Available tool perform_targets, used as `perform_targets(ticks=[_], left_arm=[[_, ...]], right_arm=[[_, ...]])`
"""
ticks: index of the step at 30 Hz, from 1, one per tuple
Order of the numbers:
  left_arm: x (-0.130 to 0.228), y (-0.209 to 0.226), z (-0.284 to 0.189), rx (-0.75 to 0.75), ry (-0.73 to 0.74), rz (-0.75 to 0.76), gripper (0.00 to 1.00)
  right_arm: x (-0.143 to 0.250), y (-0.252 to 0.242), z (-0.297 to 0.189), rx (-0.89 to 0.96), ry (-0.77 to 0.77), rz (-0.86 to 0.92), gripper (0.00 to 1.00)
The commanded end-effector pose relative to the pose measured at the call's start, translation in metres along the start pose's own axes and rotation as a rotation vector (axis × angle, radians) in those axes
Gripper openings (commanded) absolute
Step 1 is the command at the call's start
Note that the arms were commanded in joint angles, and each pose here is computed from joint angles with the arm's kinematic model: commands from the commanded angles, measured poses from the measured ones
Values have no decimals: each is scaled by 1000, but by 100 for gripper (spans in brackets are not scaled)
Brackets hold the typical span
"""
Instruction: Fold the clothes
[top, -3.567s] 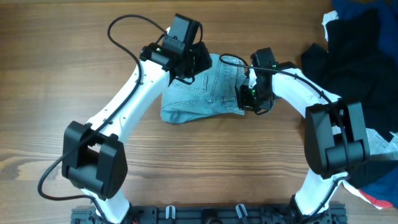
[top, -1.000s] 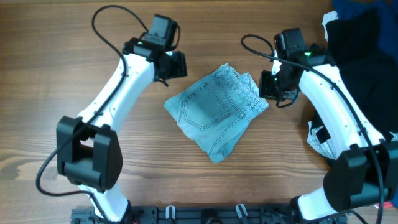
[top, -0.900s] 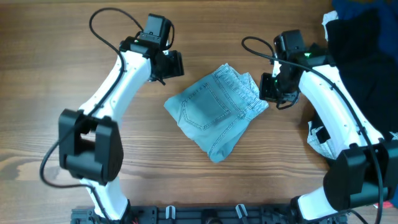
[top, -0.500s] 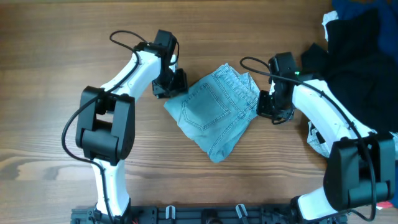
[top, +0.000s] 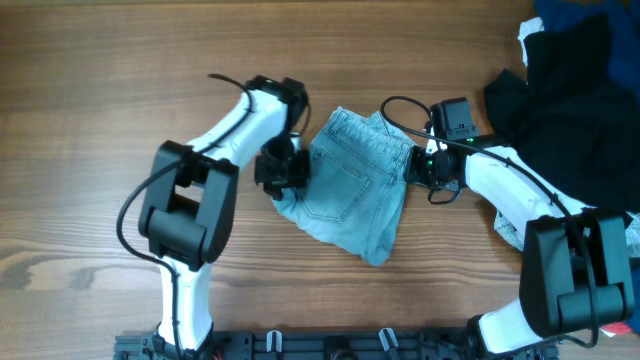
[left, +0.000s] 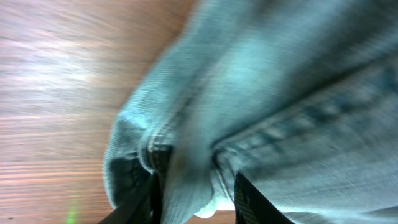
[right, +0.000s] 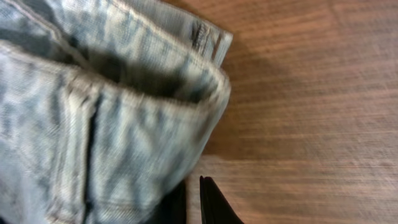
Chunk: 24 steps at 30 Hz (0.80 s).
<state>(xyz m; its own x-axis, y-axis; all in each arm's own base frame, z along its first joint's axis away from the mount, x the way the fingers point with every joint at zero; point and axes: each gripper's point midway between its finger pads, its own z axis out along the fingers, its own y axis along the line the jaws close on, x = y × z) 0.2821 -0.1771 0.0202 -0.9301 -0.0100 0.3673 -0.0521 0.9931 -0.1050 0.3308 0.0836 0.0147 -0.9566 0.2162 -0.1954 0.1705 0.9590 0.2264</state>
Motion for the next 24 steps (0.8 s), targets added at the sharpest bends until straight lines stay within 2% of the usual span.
perform_targets(ticks=[1, 5, 8, 11, 13, 17, 20, 24], left_arm=[[6, -8, 2, -8, 5, 28, 37], [3, -5, -5, 0, -21, 22, 37], [-7, 2, -18, -2, -87, 20, 42], [-29, 2, -40, 48, -213, 18, 49], [-42, -1, -51, 82, -280, 24, 63], [-65, -16, -68, 168, -392, 135, 78], [-85, -26, -73, 199, -469, 174, 85], [-104, -37, -70, 239, -515, 212, 88]], right_arm=[[4, 6, 5, -40, 24, -46, 11], [4, 5, 5, -36, 23, -65, 14], [4, 5, 5, -37, 22, -61, 14], [4, 5, 5, -37, 22, -54, 15], [4, 5, 5, -37, 23, -54, 15], [4, 5, 5, -36, 23, -54, 15], [5, 5, 5, -35, 26, -53, 15], [6, 4, 5, -33, 32, -52, 15]])
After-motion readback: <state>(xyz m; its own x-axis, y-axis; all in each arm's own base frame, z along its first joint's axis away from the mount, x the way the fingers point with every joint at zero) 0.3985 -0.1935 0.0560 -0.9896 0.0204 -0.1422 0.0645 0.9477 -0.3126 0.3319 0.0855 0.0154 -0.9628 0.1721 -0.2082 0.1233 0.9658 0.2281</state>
